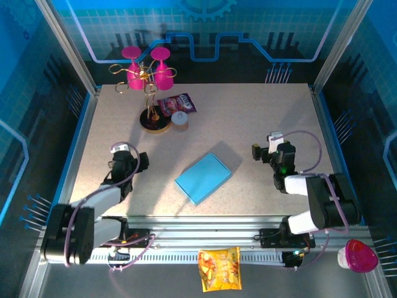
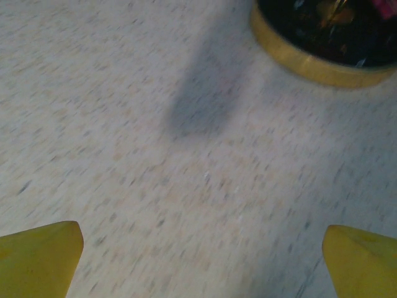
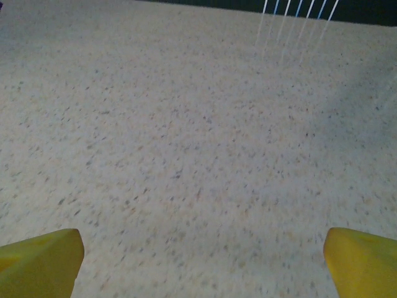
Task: Fold the paper box
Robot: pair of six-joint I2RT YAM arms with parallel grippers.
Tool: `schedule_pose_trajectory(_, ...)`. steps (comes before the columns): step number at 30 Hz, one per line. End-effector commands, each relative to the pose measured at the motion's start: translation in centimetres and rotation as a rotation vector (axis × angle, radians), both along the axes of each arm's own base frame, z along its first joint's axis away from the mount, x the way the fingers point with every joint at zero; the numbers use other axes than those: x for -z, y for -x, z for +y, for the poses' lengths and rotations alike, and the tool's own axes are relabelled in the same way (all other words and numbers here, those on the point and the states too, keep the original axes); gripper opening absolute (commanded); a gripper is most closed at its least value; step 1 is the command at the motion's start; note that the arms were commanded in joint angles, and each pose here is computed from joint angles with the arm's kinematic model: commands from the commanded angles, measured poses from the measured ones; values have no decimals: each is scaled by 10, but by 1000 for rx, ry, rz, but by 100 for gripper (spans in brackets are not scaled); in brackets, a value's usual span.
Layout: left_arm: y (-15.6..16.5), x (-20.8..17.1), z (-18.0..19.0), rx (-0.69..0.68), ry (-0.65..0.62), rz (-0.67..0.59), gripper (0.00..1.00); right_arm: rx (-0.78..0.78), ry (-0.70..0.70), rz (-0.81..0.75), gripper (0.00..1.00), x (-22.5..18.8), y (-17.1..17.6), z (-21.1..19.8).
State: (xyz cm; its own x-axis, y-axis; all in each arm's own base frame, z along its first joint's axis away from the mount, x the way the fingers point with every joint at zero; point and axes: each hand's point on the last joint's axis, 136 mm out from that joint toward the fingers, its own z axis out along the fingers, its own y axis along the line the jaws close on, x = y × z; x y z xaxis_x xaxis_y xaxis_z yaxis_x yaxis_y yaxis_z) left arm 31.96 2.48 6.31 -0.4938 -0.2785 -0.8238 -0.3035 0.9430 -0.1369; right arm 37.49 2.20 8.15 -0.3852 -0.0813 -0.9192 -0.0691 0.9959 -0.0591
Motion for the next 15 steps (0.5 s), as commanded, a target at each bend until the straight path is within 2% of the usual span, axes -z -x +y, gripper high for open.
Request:
schedule_pose_trajectory(1, -49, -48, -7, 88, 88, -218, 99, -47, -55, -179, 100, -27, -9, 0)
schedule_pose_trajectory(5, -58, -52, -21, 190, 98, -221, 99, 25, -42, -139, 100, -23, -13, -10)
schedule_pose_trajectory(8, -46, -61, -44, 272, 9, -281, 99, 93, 7, -96, 100, -20, -21, -14)
schedule_pose_trajectory(10, -43, -61, -57, 322, -34, -277, 100, 92, 22, -92, 100, -19, -22, -12)
schedule_pose_trajectory(12, -47, -59, -51, 291, -50, -253, 99, 95, 24, -86, 100, -18, -21, -11)
schedule_pose_trajectory(15, -62, -58, -13, 188, -48, -246, 99, 94, 25, -93, 100, -19, -22, -11)
